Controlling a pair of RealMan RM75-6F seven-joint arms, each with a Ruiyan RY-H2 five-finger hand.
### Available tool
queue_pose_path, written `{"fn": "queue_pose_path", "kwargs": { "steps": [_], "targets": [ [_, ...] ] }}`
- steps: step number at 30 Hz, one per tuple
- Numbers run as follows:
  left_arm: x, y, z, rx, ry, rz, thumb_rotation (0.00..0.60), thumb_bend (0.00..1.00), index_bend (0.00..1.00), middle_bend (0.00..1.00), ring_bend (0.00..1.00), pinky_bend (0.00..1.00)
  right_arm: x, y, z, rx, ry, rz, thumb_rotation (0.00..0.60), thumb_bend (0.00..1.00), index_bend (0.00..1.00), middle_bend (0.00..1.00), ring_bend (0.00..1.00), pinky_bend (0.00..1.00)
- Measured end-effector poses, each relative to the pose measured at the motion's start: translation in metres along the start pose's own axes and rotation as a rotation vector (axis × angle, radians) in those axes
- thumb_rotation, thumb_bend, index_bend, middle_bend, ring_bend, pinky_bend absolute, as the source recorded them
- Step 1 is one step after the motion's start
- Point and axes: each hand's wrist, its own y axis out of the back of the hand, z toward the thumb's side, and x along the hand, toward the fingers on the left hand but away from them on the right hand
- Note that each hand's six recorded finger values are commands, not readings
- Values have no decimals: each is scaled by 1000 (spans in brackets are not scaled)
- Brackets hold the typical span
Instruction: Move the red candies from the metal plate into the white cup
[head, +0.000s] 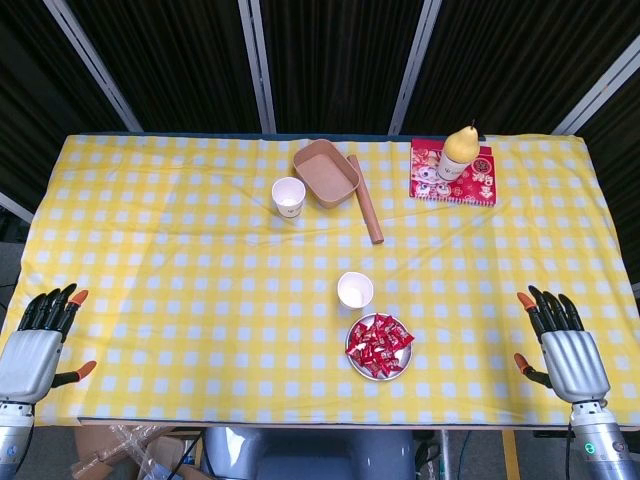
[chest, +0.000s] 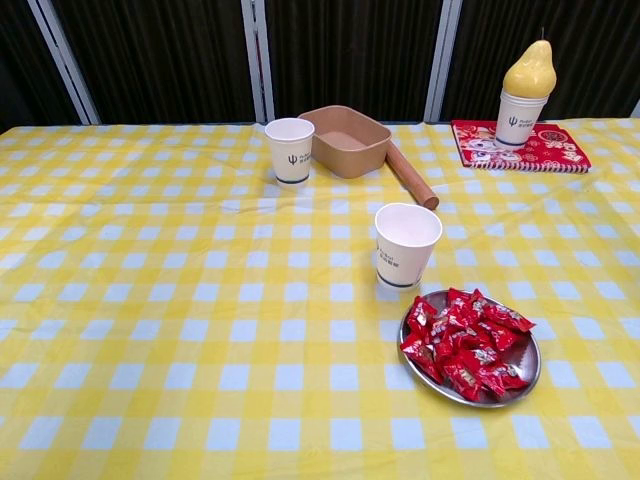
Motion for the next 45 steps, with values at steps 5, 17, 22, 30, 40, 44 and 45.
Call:
{"fn": "queue_pose_path", "kwargs": {
  "steps": [5, 17, 22, 30, 40, 44, 45],
  "targets": [
    [0, 0, 0, -1, 2, -1, 600, 0, 0, 0, 0, 0, 0, 0, 0, 1, 1, 0, 600, 329, 0, 0, 0, 0],
    [0, 0, 0, -3, 2, -1, 600, 0, 0, 0, 0, 0, 1, 2, 4, -9, 17, -9, 600, 329, 0, 0, 85, 348],
    [0, 0, 0, -5, 2, -2, 600, 0, 0, 0, 0, 0, 2, 6, 11, -48, 45, -32, 600, 329, 0, 11, 545, 771],
    [-1, -1, 2, -7, -7, -5, 600, 0, 0, 0, 0, 0, 3, 9, 36, -201, 82, 8, 600, 328, 0, 40, 678, 855],
    [-1, 0, 2, -11, -9, -2, 600, 0, 0, 0, 0, 0, -8, -7, 92, -197, 175, 143, 600, 328, 0, 45, 703, 879],
    [-1, 1, 1, -14, -8, -1, 600, 0, 0, 0, 0, 0, -16, -22, 114, -180, 191, 193, 600, 329, 0, 45, 711, 887],
    [-1, 1, 1, -15, -8, -1, 600, 0, 0, 0, 0, 0, -19, -27, 121, -180, 194, 206, 600, 328, 0, 45, 714, 891]
  ]
}}
